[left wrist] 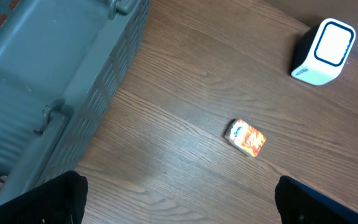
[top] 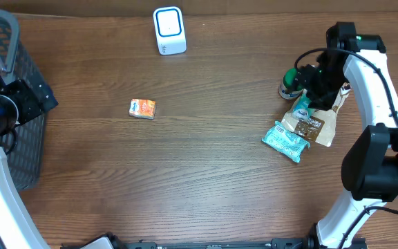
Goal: Scan the item barcode
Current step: 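Move the empty right gripper back toward the table center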
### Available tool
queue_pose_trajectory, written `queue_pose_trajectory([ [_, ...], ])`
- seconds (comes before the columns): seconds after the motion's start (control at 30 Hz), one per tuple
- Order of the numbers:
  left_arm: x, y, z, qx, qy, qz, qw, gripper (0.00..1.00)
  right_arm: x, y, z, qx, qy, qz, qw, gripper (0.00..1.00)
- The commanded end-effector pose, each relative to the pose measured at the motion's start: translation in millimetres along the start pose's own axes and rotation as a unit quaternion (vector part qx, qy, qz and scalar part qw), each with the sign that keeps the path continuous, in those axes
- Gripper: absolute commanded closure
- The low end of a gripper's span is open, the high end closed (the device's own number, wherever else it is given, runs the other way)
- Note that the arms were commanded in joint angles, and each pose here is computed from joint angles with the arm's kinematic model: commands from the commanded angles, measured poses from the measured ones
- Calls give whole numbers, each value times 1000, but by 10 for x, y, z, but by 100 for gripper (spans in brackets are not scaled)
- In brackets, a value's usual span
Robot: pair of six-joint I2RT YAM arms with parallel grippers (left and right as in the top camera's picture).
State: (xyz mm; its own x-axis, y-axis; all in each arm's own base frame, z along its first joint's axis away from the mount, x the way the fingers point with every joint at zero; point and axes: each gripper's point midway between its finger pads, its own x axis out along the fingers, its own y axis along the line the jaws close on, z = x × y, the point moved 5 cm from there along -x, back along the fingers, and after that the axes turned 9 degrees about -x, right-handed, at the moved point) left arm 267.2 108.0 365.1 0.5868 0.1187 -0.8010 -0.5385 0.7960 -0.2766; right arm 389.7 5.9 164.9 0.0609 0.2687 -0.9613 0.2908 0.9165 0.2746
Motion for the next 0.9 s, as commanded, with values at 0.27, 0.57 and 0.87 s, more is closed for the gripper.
queue_pose_trajectory([
  [0.27, -10, -7, 19, -3, -2, -4, 1000, 0, -106, 1327, -386, -185, -11, 69, 980, 0],
  [0.57, -10, -7, 19, -3, -2, -4, 1000, 0, 70, 2400, -583, -306, -98, 147, 936, 0],
  [0.87, -10, -7, 19, -3, -2, -4, 1000, 0, 768, 3023, -804, -320, -101, 166, 927, 22],
])
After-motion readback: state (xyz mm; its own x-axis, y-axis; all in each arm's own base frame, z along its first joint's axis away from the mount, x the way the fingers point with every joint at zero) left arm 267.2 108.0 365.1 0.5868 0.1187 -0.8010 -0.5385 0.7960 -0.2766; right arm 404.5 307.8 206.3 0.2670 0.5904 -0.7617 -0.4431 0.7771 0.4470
